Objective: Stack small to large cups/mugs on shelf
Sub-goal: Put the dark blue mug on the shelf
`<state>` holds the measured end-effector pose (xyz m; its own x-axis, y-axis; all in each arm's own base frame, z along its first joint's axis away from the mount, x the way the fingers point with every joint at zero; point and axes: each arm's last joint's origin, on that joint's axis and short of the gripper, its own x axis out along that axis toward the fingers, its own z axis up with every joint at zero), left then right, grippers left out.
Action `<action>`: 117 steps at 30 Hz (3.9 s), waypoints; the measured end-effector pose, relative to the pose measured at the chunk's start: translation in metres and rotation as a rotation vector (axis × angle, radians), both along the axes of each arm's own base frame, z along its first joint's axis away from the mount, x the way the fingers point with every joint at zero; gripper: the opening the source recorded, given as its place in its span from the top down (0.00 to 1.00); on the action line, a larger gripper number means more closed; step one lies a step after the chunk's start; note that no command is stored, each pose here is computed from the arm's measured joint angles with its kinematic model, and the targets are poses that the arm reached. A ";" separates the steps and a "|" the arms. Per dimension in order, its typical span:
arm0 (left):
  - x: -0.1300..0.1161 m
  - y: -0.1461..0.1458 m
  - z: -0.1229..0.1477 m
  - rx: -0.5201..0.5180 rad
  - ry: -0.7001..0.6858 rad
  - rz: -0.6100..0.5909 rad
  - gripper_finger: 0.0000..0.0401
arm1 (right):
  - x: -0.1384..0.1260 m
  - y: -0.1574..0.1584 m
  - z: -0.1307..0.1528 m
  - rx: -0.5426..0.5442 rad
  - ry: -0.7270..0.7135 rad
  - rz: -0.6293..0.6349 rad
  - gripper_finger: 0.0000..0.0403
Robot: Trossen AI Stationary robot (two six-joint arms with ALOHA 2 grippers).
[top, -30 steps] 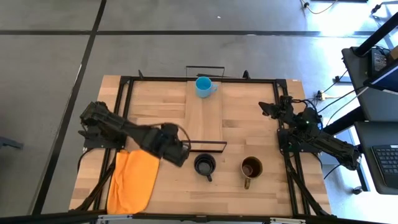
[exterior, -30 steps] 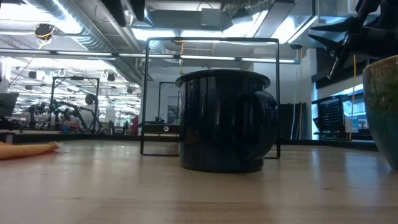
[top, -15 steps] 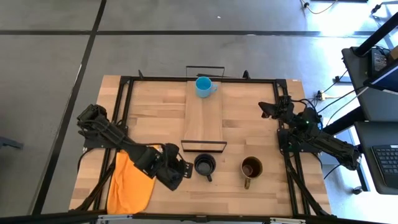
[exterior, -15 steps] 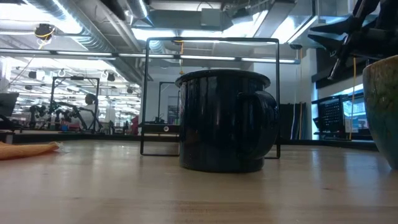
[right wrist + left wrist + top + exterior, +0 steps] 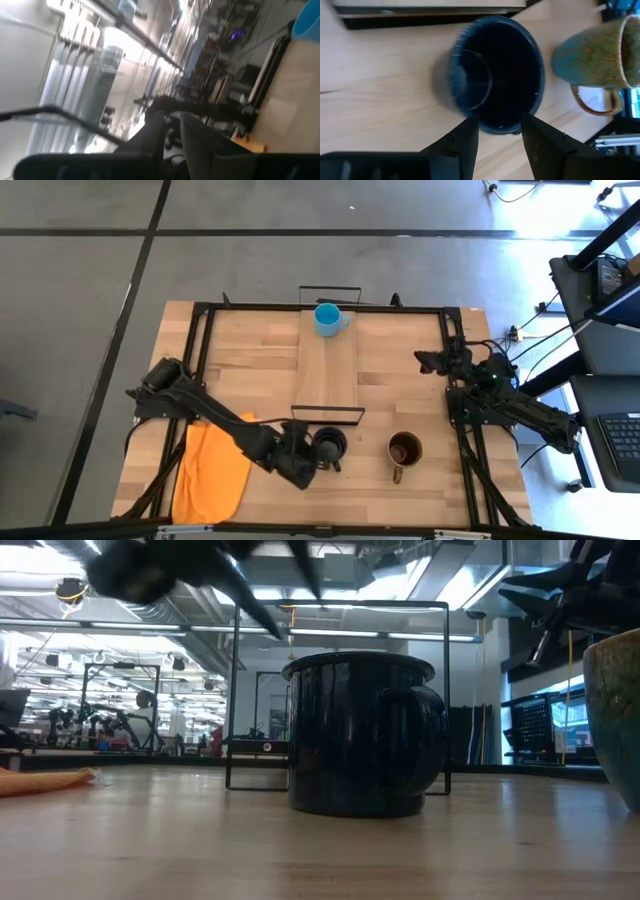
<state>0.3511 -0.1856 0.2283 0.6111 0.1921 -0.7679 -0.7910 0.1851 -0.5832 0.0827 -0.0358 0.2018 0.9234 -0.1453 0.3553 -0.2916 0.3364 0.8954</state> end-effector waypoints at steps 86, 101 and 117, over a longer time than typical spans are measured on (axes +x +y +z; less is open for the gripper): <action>-0.007 -0.032 -0.016 -0.161 0.318 0.116 0.96 | 0.002 0.000 -0.007 0.009 0.081 0.019 0.84; -0.043 -0.050 0.024 -0.100 0.540 0.118 0.93 | 0.003 -0.001 -0.010 0.024 0.105 0.019 0.84; -0.032 -0.031 -0.011 -0.083 0.512 0.189 0.84 | 0.003 0.000 -0.010 0.034 0.110 0.058 0.84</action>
<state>0.3191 -0.2168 0.2172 0.1159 0.1879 -0.9753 -0.9925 -0.0176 -0.1214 0.0860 -0.0357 0.1913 0.9637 -0.1010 0.2472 -0.2090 0.2912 0.9336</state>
